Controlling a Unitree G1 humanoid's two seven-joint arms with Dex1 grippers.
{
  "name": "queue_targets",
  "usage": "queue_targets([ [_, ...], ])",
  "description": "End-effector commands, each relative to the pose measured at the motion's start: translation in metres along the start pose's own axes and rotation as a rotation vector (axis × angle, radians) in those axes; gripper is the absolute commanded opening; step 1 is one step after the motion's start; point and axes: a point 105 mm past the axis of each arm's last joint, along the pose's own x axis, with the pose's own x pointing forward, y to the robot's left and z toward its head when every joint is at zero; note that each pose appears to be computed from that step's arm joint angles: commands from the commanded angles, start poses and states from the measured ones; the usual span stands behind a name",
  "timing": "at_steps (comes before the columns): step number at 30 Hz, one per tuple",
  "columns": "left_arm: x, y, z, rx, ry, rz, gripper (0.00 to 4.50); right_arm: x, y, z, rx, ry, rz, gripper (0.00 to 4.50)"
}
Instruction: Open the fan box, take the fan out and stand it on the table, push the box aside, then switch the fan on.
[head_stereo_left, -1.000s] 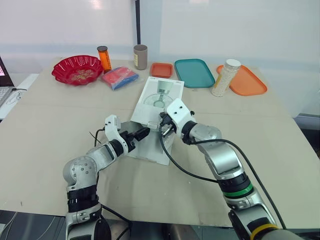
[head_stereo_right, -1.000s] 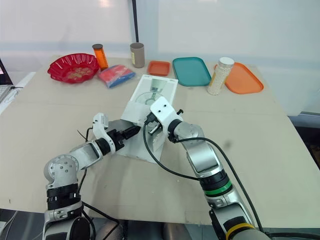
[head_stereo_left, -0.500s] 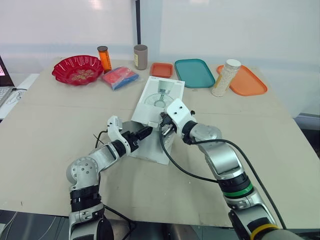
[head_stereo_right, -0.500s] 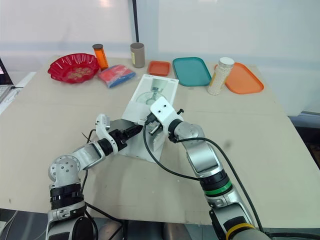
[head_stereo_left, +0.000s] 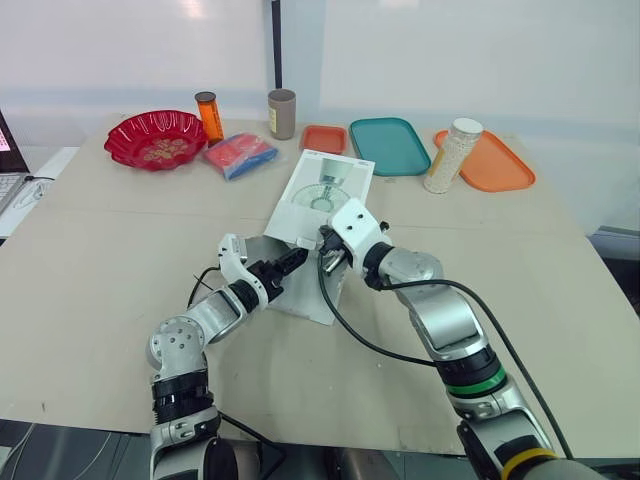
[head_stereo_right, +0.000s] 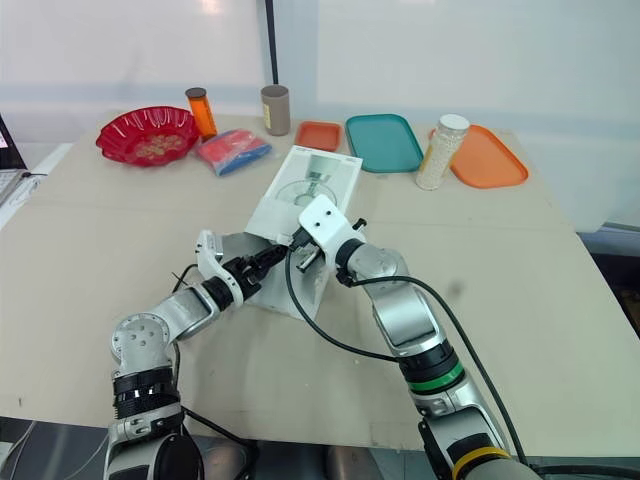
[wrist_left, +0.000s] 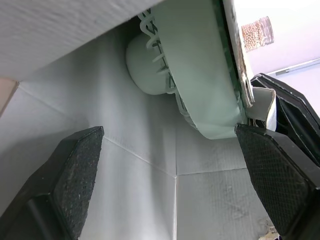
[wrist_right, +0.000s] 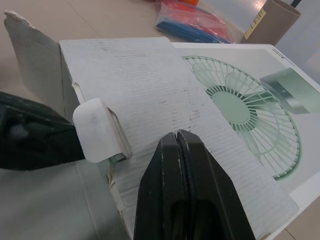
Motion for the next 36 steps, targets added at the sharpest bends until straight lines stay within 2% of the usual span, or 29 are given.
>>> queue_targets([
  [1,0.003,-0.009,0.005,-0.024,-0.034,-0.044,4.47,0.000,0.008,-0.006,-0.013,0.023,0.028,0.00],
  [11,-0.004,-0.022,-0.005,-0.030,0.006,-0.120,4.47,0.001,0.009,-0.011,-0.015,0.036,0.029,0.00],
  [23,0.011,-0.007,0.000,-0.071,-0.036,-0.060,4.47,0.001,0.008,-0.014,-0.018,0.042,0.029,0.00],
  [32,0.018,-0.010,0.001,-0.097,-0.058,-0.073,4.47,0.001,0.009,-0.013,-0.016,0.042,0.029,0.00],
  [36,0.018,-0.012,0.000,-0.102,-0.060,-0.080,3.31,0.002,0.009,-0.013,-0.014,0.040,0.029,0.00],
])
